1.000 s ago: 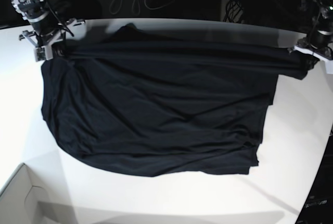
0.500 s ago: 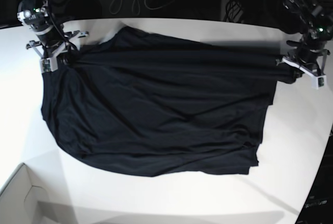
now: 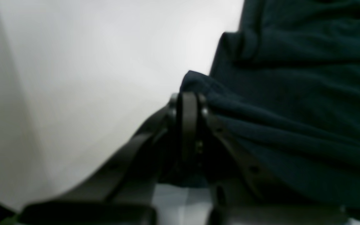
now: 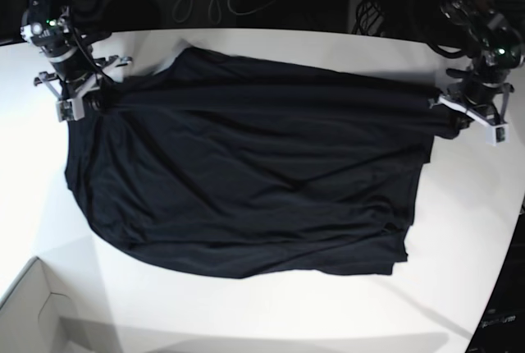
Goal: Layout the t-shirt on the table in an organized manner, then fold the t-shirt properly
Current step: 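Lower the held edge with both grippers, laying the shirt flat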
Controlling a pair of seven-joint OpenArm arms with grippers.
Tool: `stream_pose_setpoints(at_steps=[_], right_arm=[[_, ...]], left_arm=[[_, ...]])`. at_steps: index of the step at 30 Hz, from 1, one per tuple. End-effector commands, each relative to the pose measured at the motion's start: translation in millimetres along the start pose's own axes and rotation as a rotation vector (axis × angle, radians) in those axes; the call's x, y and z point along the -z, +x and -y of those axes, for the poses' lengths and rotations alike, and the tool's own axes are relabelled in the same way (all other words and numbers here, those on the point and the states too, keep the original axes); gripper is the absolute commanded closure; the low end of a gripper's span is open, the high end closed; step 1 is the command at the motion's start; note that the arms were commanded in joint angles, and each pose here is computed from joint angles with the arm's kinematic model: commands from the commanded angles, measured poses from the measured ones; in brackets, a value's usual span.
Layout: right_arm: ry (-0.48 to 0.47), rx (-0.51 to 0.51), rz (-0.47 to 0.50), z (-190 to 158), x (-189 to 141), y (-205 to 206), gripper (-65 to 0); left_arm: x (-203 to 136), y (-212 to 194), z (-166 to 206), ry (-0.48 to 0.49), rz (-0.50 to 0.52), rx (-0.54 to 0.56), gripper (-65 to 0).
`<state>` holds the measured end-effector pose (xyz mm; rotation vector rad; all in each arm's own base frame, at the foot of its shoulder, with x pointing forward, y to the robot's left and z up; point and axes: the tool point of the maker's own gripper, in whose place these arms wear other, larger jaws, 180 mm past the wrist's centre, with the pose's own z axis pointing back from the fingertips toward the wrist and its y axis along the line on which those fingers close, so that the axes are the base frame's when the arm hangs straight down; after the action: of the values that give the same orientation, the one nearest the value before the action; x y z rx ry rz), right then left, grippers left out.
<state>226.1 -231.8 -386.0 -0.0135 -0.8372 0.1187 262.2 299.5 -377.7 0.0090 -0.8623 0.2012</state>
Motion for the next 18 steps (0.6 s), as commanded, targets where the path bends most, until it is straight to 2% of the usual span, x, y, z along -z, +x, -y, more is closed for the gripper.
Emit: stream_pose_setpoints(at_steps=[1, 4, 6, 10, 12, 18], right_arm=[[-0.007, -0.012, 0.04, 4.4, -2.4, 11.2, 0.0], [-0.007, -0.012, 0.04, 4.4, -2.4, 11.2, 0.0], [-0.007, -0.012, 0.038, 4.3, -2.6, 10.6, 0.0], [-0.006, -0.012, 0.033, 4.2, -3.0, 9.0, 0.0], [-0.006, -0.012, 0.026, 3.8, -3.9, 5.8, 0.0], [-0.002, -0.011, 0.022, 2.1, -4.0, 4.2, 0.0]], left_arm=[[-1.7, 12.1, 0.8, -0.003, 0.038, 0.016, -0.5], [0.2, 9.5, 6.5, -0.016, 0.023, 0.03, -1.6], [0.0, 7.4, 6.6, -0.015, 0.017, 0.03, -6.6], [-5.0, -4.9, 2.0, -0.007, -0.008, 0.043, -25.7], [-6.6, -8.8, -0.8, -0.001, -0.016, 0.042, -31.9], [-9.5, -17.9, -4.2, 0.005, -0.036, 0.043, -34.2]])
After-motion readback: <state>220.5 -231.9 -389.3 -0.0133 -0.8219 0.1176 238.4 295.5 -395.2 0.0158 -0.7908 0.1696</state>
